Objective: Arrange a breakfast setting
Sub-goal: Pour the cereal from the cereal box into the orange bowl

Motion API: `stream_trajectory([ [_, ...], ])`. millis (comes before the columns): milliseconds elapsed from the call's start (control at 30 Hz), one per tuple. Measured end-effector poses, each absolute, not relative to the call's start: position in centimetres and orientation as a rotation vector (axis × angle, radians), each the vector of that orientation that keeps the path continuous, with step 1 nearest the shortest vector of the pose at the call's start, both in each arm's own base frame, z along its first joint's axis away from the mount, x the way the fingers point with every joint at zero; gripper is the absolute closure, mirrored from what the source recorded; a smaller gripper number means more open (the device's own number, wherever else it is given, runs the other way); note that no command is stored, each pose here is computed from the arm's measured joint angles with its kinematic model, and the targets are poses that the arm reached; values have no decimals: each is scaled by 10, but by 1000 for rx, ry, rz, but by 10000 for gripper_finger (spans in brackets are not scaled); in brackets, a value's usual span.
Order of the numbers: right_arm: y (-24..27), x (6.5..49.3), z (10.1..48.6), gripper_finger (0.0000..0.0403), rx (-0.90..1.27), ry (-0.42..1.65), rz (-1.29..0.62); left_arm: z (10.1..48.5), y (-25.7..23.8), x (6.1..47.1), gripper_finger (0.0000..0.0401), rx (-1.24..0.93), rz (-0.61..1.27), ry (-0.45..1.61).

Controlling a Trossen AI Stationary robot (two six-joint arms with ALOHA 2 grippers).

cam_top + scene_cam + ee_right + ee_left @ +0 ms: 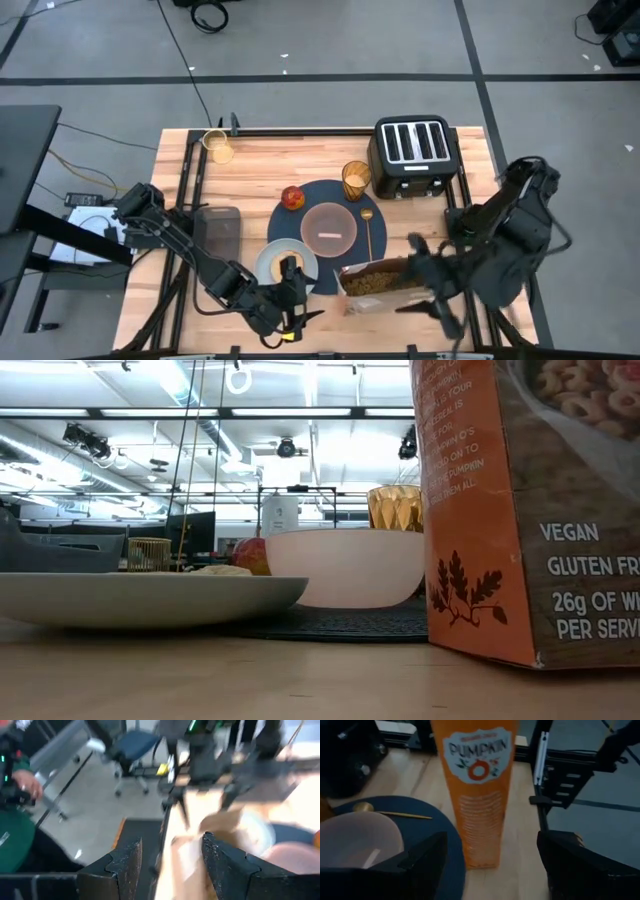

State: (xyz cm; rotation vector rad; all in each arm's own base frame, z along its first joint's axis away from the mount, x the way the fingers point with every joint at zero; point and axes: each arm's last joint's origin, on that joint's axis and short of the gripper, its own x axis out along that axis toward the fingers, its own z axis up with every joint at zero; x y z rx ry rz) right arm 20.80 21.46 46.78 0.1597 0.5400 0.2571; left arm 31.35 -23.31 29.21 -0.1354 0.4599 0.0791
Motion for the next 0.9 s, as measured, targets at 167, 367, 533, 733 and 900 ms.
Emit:
stream_trajectory([
  [167, 187, 180, 496, 190, 182, 429, 249, 292, -237, 310, 87, -136, 59, 465],
  [367, 150, 130, 501, 190, 343, 578, 229, 292, -246, 303, 87, -160, 39, 470],
  [533, 128, 100, 485, 187, 366, 827, 132, 291, -249, 301, 87, -199, 41, 472],
  [733, 130, 95, 464, 164, 344, 955, 147, 292, -249, 301, 87, -81, 13, 472],
  [900, 148, 99, 418, 121, 267, 1190, 147, 291, -246, 303, 87, -62, 16, 476],
])
